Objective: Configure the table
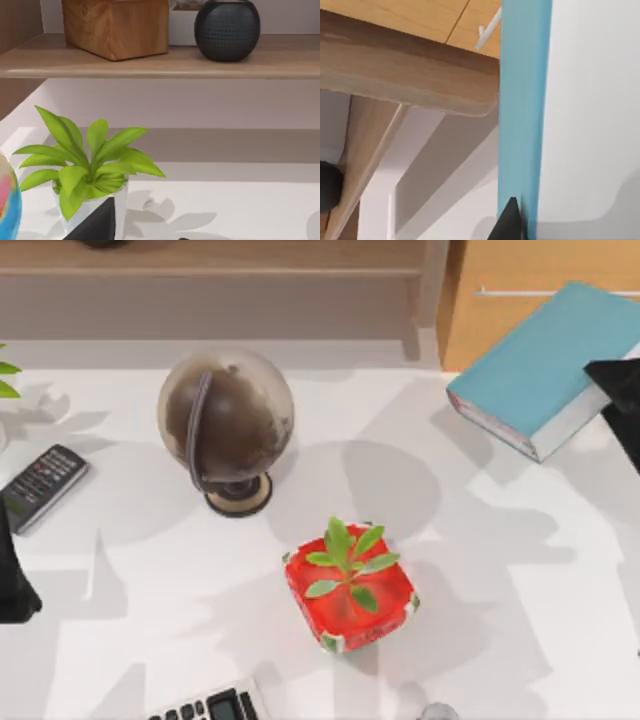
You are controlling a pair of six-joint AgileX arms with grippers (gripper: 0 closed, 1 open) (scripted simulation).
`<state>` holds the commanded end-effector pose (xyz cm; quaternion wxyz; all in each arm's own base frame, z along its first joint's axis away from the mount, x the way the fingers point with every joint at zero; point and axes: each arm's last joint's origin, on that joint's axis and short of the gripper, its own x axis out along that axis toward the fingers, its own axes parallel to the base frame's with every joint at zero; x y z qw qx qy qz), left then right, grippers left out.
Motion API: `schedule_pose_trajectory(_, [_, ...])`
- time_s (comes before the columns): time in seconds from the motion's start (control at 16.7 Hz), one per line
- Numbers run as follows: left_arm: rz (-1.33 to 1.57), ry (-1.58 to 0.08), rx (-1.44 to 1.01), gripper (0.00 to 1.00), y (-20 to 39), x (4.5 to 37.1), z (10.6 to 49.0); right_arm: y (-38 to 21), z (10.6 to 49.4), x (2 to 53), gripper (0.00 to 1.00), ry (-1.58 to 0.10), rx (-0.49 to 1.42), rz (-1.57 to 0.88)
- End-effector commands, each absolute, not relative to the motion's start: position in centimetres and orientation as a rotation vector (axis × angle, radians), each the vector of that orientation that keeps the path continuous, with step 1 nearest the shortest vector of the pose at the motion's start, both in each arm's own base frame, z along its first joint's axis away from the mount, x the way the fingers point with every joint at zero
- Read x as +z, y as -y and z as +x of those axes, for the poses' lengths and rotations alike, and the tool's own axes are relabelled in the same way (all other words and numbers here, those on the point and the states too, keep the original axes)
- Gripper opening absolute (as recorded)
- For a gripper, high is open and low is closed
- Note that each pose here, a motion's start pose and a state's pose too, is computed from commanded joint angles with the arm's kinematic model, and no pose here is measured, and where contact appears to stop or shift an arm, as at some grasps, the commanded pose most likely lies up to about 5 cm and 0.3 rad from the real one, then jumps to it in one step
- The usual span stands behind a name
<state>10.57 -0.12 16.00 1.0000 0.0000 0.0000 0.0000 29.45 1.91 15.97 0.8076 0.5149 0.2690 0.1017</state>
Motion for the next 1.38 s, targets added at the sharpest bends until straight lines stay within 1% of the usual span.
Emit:
schedule_pose_trajectory(0.3, [0.000,0.000,0.000,1.00,0.1,16.0,10.6,8.2,30.7,16.3,0.00,-0.394,-0.043,1.388])
schedule_pose_trajectory(0.48, [0.000,0.000,0.000,1.00,0.1,16.0,10.6,13.3,31.6,16.5,0.00,-0.276,-0.153,1.487])
schedule_pose_trajectory(0.6, [0.000,0.000,0.000,1.00,0.1,16.0,10.6,15.6,32.4,16.3,0.00,-0.225,-0.196,1.525])
schedule_pose_trajectory(0.84, [0.000,0.000,0.000,1.00,0.1,16.0,10.6,17.6,34.0,15.5,0.00,-0.194,-0.228,1.560])
schedule_pose_trajectory(1.26, [0.000,0.000,0.000,1.00,0.1,16.0,10.6,17.5,34.2,15.3,0.00,-0.198,-0.226,1.563])
schedule_pose_trajectory(1.38, [0.000,0.000,0.000,1.00,0.1,16.0,10.6,17.6,35.1,15.1,0.00,-0.199,-0.229,1.565])
